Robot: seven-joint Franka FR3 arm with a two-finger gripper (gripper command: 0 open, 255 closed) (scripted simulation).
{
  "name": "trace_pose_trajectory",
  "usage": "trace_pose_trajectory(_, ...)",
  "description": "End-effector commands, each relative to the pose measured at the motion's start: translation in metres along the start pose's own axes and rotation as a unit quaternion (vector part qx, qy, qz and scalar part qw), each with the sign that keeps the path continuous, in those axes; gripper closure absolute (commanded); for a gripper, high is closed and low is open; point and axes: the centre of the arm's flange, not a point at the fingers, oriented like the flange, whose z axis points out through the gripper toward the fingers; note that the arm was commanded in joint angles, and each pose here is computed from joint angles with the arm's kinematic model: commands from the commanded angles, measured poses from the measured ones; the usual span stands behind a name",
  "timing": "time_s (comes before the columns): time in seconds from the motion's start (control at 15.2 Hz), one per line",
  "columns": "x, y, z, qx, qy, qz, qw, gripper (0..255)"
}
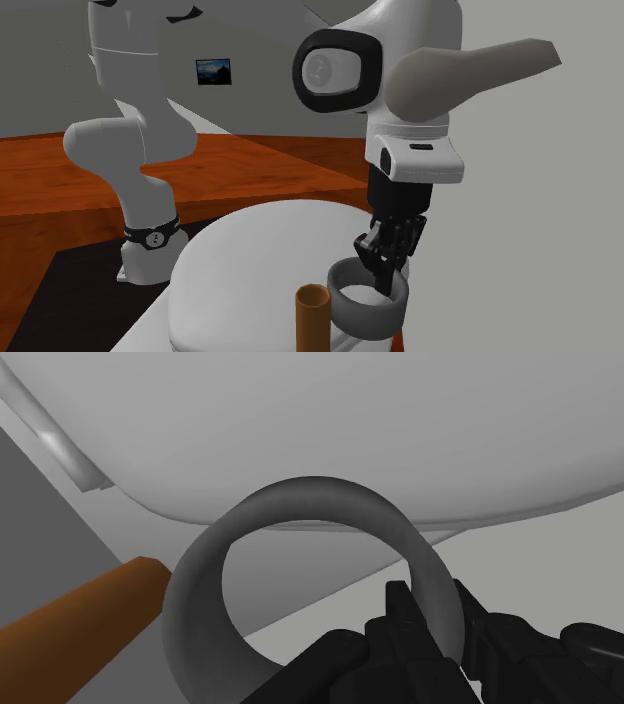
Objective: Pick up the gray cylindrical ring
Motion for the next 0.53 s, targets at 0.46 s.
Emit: trace_pose_trajectory(0.46,-0.001,0.000,-0.038,0.000,0.000,0.000,1.0000,255)
